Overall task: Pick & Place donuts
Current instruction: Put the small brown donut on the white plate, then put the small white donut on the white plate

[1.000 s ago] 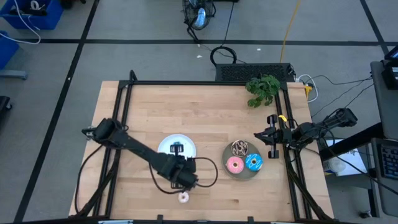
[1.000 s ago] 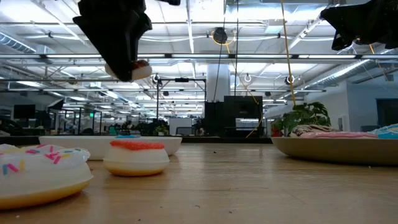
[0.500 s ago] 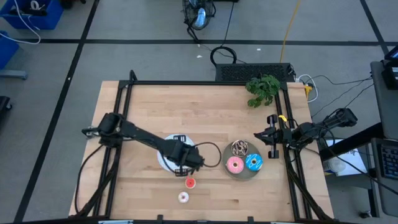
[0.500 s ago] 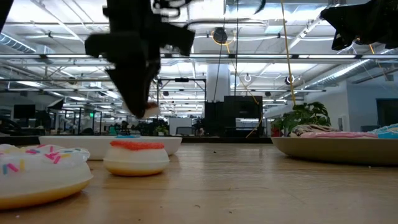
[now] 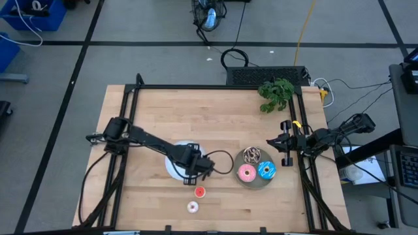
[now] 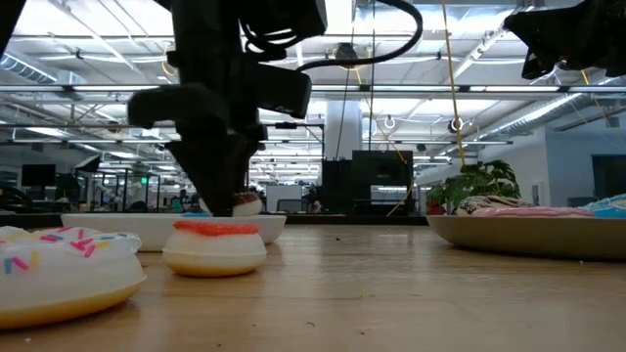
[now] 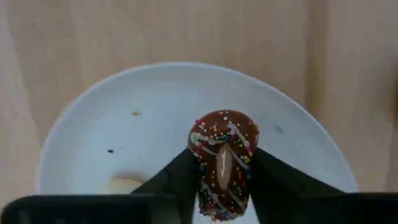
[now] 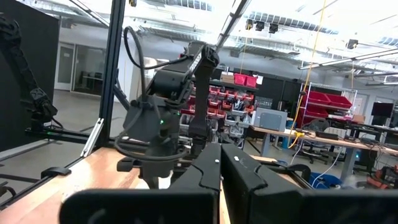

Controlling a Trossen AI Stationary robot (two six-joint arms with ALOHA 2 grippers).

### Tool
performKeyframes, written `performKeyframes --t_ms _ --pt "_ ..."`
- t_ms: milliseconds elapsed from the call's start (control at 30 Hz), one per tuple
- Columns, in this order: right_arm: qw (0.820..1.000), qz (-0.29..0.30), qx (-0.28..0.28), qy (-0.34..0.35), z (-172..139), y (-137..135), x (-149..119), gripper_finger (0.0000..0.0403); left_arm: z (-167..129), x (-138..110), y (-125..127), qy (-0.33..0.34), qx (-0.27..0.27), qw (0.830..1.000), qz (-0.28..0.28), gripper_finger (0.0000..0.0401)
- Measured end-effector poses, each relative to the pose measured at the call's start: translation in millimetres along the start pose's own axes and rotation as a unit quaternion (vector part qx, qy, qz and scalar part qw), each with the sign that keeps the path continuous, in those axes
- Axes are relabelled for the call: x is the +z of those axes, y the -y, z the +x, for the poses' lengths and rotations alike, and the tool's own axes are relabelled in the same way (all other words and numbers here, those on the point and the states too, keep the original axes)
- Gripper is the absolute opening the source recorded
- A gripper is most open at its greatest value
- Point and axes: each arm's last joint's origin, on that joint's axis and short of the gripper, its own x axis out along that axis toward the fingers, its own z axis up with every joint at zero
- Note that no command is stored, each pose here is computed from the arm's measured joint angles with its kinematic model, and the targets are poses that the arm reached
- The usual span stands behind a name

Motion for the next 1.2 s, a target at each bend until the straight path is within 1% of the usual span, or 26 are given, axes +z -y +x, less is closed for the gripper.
performKeyframes --t_ms 133,233,333,400,633,800,1000,1100,1200 --pt "1.000 0.000 0.000 -0.001 0 0 0 0.0000 0 0 1 0.000 0.000 1.000 0.000 0.0187" --pt "1.000 0.000 0.000 -0.001 0 0 0 0.0000 0 0 -3 0.002 0.013 1.000 -0.003 0.0226" --pt "1.000 0.000 0.000 -0.001 0 0 0 0.0000 0 0 -2 0.003 0.017 1.000 0.000 0.0252" --pt "1.000 0.001 0.000 -0.001 0 0 0 0.0000 0 0 -2 0.002 0.011 1.000 -0.003 0.0263" --pt "1.000 0.000 0.000 -0.001 0 0 0 0.0000 -3 3 -3 0.006 0.020 1.000 0.004 0.0271" --pt "1.000 0.000 0.000 -0.001 0 0 0 0.0000 -23 13 2 0.024 0.026 0.999 -0.003 0.0271" --pt "1.000 0.000 0.000 -0.001 0 0 0 0.0000 -52 27 21 0.072 0.006 0.997 -0.023 0.0271" --pt "1.000 0.000 0.000 -0.001 0 0 0 0.0000 -57 28 29 0.082 -0.001 0.996 -0.042 0.0271" --pt "1.000 0.000 0.000 -0.001 0 0 0 0.0000 -57 26 35 0.080 -0.002 0.996 -0.040 0.0271"
